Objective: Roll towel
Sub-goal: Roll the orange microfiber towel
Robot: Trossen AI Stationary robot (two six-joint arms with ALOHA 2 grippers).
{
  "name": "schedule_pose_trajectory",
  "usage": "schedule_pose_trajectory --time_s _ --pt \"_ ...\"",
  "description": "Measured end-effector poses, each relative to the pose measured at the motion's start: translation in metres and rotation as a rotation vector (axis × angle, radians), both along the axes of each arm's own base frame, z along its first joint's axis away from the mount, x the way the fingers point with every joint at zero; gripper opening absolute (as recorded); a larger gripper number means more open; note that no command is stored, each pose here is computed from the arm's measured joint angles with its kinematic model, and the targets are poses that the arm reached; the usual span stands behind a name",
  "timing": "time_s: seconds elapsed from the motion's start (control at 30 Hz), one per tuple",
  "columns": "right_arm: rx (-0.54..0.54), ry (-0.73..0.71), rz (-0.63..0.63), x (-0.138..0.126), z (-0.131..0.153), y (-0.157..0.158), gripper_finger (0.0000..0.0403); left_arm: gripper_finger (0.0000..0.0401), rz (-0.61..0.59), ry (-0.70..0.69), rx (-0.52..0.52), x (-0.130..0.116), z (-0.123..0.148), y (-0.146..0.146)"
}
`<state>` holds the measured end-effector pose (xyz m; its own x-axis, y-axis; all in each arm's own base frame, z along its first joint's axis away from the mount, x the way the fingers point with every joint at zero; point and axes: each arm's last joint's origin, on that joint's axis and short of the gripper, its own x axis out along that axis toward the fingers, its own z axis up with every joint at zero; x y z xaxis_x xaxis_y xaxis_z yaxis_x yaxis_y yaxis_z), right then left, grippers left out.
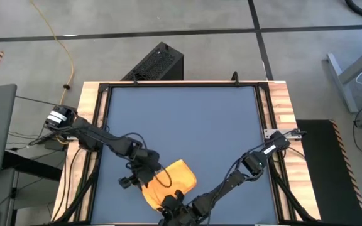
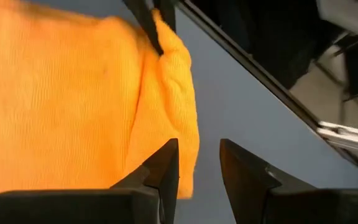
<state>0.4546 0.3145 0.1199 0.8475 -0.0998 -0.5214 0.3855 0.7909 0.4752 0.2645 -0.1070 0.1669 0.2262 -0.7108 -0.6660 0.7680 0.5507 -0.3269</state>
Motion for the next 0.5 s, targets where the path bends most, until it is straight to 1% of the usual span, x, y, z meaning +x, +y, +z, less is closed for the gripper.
schedule_pose_trajectory --time_s 0.07,0.13,0.2,0.33,0.5 --pt "0.003 -0.003 -0.017 -0.002 0.0 0.002 0.0035 0.0104 -0.023 -0.075 0.035 -0.002 -0.001 -0.011" --pt "-0.008 -0.002 -0.037 -0.003 -0.001 0.002 0.0036 0.0104 -0.04 -0.149 0.1 -0.006 -0.005 -0.02" --pt "-0.015 -0.003 -0.045 -0.003 -0.001 0.001 0.0036 0.0104 -0.042 -0.179 0.152 -0.009 -0.006 -0.027" --pt "-0.016 -0.002 -0.047 -0.003 -0.001 0.001 0.0036 0.0104 -0.05 -0.234 0.197 -0.014 -0.001 -0.036" --pt "-0.022 -0.001 -0.044 -0.003 -0.001 0.001 0.0037 0.0104 -0.103 -0.293 0.362 -0.023 -0.006 -0.044"
